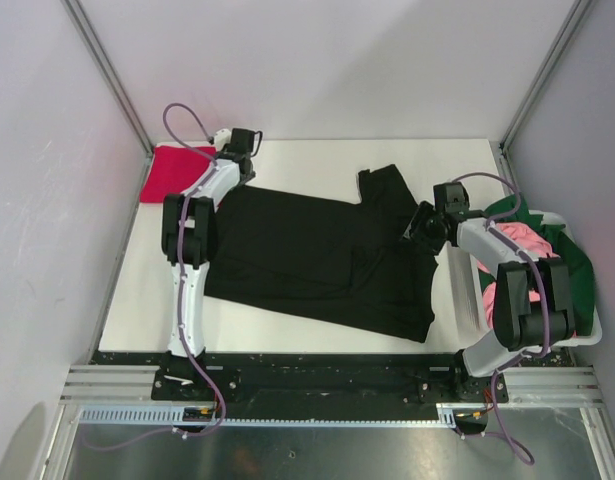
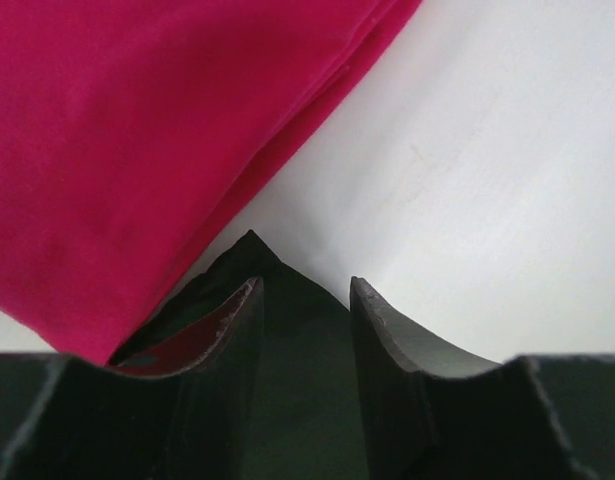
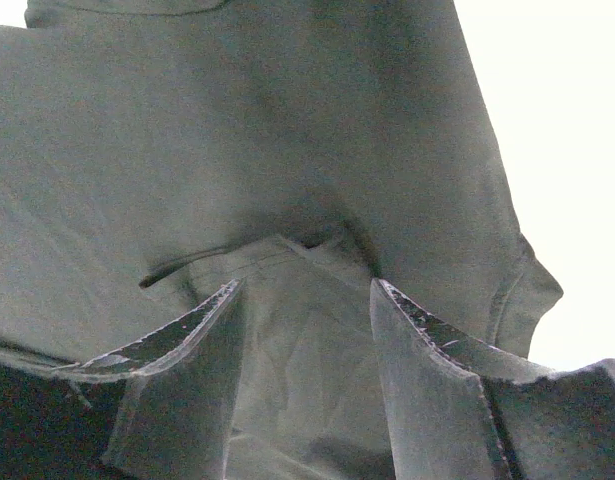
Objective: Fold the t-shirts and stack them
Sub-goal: Grap the side of the flattened tshirt furthest away from the robot with both arms
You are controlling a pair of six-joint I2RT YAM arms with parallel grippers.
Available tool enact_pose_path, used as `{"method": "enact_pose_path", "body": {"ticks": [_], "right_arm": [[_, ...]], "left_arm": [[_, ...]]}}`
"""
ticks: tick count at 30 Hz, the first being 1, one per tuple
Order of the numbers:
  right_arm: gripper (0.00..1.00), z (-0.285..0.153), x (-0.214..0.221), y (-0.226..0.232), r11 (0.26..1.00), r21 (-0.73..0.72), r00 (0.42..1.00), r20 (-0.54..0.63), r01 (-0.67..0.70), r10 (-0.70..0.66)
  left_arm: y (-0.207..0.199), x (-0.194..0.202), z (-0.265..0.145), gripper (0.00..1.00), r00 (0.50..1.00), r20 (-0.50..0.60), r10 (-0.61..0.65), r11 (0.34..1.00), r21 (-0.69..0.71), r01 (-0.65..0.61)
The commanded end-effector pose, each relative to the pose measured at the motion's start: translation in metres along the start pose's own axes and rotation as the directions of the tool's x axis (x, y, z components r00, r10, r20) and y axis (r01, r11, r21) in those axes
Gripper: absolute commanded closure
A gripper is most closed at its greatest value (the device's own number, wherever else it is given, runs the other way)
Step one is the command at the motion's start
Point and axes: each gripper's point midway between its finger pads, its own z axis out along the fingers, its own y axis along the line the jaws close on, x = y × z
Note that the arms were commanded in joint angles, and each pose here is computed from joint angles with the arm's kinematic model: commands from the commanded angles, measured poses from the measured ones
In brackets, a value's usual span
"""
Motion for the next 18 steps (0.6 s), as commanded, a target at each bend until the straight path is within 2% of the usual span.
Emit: {"method": "enact_pose_path", "body": {"ticks": [1, 18], "right_arm": [[0.44, 0.004, -0.017, 0.014, 0.999, -0.044, 0.999, 0.032, 0.023, -0.021], [0.45, 0.016, -0.015, 0.009, 0.999, -0.044, 1.0, -0.007, 0.007, -0.007]], "left_arm": [[0.002, -0.025, 0.001, 0.56, 0.995, 0.045, -0.084, 0.996, -0.009, 0.084], [0.005, -0.014, 0.02, 0.63, 0.988, -0.038, -0.15, 0.989, 0.007, 0.15]]}}
